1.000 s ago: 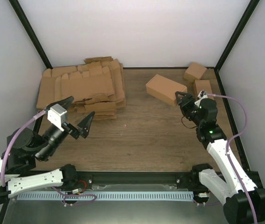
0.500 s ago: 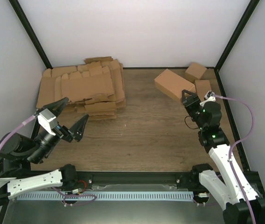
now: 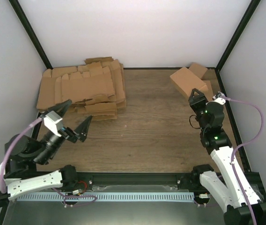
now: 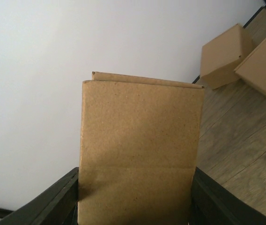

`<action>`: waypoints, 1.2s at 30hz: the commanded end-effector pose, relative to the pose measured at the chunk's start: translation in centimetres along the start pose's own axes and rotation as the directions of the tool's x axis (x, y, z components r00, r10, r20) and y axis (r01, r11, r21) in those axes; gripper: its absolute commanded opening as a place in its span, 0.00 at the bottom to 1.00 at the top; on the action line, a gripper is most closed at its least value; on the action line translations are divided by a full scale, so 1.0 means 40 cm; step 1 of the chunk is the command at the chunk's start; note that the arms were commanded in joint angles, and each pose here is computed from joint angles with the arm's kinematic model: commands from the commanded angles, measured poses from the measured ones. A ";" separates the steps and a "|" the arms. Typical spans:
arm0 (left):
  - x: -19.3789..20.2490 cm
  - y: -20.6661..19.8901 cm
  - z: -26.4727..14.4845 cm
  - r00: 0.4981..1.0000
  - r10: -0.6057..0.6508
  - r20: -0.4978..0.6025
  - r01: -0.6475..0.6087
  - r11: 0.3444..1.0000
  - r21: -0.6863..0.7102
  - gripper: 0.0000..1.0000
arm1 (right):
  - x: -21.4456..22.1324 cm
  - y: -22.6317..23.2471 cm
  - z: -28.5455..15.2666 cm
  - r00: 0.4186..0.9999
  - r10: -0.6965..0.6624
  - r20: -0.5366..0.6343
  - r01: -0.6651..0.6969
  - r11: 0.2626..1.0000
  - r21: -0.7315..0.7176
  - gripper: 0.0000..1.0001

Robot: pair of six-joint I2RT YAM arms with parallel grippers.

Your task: Fold the paper box

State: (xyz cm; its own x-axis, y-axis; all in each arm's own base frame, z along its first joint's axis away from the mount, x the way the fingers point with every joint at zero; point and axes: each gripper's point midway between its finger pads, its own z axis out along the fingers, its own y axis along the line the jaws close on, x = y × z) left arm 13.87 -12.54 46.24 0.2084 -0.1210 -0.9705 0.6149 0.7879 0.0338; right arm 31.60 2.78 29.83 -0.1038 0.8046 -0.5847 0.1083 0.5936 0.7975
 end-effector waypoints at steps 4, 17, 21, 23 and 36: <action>0.153 -0.049 0.054 0.984 0.056 -0.167 -0.056 0.998 0.003 1.00 | -0.086 0.020 0.028 0.993 -0.058 0.105 0.054 0.998 0.037 0.31; 0.311 -0.101 0.094 0.939 0.150 -0.310 -0.143 0.989 0.045 1.00 | -0.217 -0.110 0.144 0.958 0.126 0.257 -0.148 0.987 0.068 0.31; 0.330 -0.105 0.094 0.934 0.164 -0.318 -0.156 0.986 0.052 1.00 | -0.208 -0.191 0.176 0.942 0.193 0.274 -0.219 0.973 0.068 0.30; 0.331 -0.106 0.094 0.935 0.163 -0.314 -0.154 0.987 0.052 1.00 | -0.199 -0.243 0.182 0.925 0.237 0.296 -0.267 0.962 0.066 0.28; 0.361 -0.112 0.090 0.932 0.163 -0.325 -0.152 0.987 0.060 1.00 | -0.181 -0.368 0.215 0.876 0.241 0.418 -0.296 0.953 0.070 0.27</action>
State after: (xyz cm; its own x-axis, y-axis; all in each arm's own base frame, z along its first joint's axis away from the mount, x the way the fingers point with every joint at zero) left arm 16.95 -19.83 32.37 0.0373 0.2458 -0.9686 0.6184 0.7557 0.2156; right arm 38.73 -9.87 18.33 0.2315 0.8961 -0.3788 0.2887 0.3086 0.9063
